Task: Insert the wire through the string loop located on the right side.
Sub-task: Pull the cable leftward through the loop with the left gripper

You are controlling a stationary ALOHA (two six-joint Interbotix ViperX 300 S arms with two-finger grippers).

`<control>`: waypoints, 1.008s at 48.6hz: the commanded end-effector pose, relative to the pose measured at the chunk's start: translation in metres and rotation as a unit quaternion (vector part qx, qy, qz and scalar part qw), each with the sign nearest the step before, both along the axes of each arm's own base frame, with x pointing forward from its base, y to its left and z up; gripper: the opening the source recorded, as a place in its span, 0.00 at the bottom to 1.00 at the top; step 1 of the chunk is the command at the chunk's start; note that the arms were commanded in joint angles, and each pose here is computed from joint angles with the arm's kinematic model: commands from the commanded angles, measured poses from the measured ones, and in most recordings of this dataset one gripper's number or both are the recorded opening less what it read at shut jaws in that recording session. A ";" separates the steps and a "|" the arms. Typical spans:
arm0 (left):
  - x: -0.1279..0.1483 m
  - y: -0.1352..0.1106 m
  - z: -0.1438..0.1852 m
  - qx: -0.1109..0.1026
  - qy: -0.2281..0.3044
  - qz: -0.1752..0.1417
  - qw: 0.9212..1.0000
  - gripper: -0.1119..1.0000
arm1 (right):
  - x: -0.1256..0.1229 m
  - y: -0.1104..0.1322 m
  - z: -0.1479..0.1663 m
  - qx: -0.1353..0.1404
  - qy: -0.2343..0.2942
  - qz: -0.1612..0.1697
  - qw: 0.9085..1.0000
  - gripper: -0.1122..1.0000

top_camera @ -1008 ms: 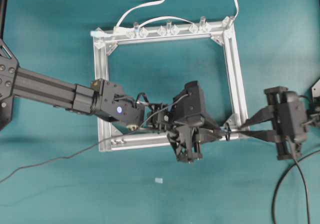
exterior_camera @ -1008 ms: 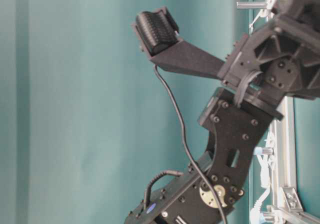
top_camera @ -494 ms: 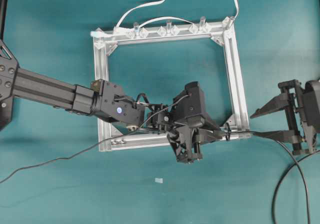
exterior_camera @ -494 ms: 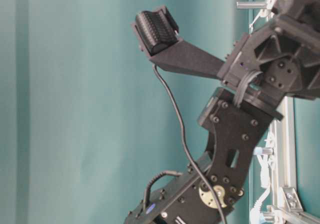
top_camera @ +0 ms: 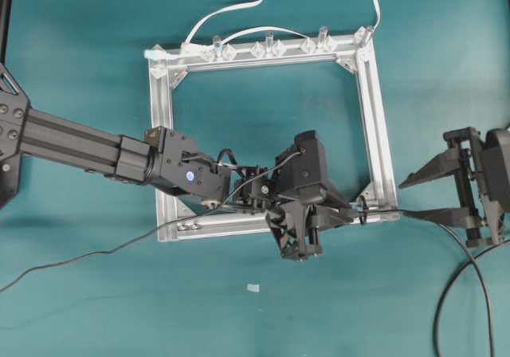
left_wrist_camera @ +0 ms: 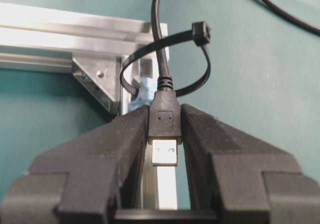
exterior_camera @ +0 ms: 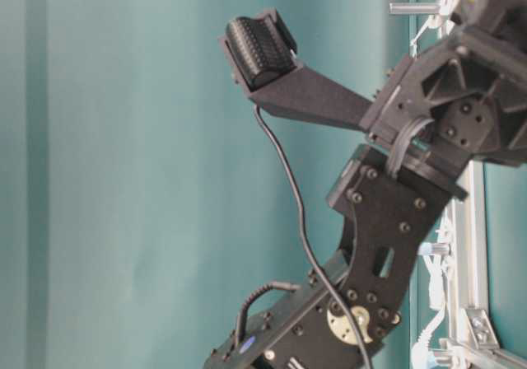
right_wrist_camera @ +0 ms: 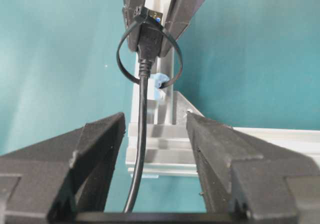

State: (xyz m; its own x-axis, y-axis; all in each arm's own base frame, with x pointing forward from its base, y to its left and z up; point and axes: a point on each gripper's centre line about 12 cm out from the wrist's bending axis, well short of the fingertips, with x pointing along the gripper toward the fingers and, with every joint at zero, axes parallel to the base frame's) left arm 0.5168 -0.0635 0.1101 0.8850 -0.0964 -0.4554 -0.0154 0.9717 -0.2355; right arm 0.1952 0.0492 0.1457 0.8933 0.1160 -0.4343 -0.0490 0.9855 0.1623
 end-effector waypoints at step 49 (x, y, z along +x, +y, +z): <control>-0.161 -0.015 0.052 -0.008 0.089 -0.039 0.995 0.30 | 0.020 0.007 -0.010 -0.017 0.029 -0.004 0.999 0.69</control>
State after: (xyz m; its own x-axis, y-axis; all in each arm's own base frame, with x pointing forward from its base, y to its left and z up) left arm 0.3609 -0.0729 0.1488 0.7678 -0.1514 -0.6226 0.0056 0.9732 -0.2299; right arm 0.2087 0.0536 0.1284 0.8517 0.0917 -0.5159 -0.0303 0.9916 0.1261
